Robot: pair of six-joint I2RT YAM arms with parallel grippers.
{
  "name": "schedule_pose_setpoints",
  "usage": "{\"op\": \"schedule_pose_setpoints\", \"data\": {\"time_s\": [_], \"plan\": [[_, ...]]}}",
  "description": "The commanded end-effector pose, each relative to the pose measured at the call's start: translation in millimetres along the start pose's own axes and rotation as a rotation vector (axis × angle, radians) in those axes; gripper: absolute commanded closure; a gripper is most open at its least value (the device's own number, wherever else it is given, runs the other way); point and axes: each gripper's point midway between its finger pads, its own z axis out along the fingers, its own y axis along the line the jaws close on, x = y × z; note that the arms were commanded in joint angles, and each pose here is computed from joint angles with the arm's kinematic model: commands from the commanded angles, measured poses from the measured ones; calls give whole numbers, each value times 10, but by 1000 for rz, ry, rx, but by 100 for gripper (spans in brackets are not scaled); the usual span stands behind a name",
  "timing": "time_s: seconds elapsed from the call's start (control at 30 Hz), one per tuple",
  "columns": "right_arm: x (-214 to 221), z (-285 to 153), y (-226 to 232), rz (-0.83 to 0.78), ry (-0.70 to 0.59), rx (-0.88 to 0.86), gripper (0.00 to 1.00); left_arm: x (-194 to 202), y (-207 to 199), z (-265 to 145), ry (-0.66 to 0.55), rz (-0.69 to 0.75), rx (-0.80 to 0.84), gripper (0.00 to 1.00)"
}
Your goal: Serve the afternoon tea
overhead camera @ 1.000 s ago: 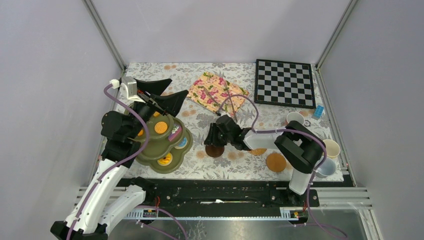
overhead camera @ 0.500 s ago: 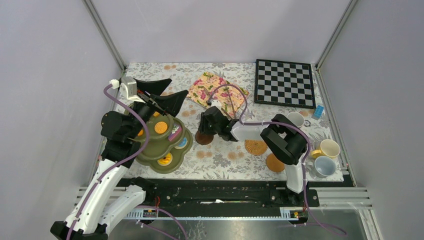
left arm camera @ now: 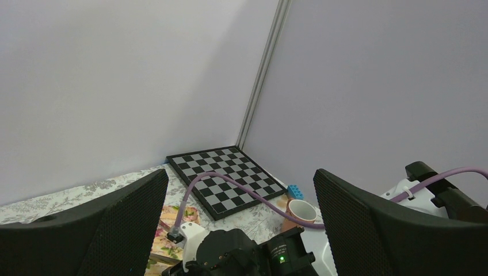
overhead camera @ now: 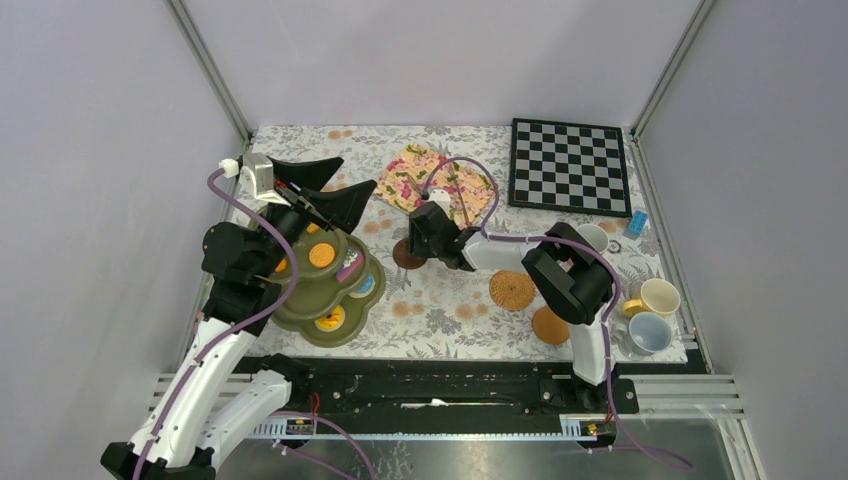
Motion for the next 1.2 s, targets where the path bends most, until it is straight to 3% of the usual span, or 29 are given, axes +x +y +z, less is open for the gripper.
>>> {"op": "schedule_pose_setpoints", "data": {"time_s": [0.0,0.17,0.3,0.53,0.7,0.87,0.97,1.17], "plan": [[-107,-156,18,-71,13,-16,50,-91,-54,10,-31,15,22,1],[-639,-788,261,-152,-103,-118,42,-68,-41,26,-24,12,20,1],[-962,-1364,110,-241,-221,-79,26,-72,-50,21,-25,12,22,1],[-1099,-2186,-1122,-388,-350,312,17,-91,-86,22,-25,6,35,1],[-1071,-2649,-2087,-370,-264,627,13,-79,-156,23,-18,-3,62,1],[-1064,-2870,-2532,-255,-164,785,8,-66,-143,34,-14,-3,56,1],[-1016,-2788,-2686,-128,-119,744,7,-75,-154,25,-17,-1,58,1],[-993,-2506,-2780,-26,-84,694,16,-65,-179,24,-16,-3,67,1]]}}
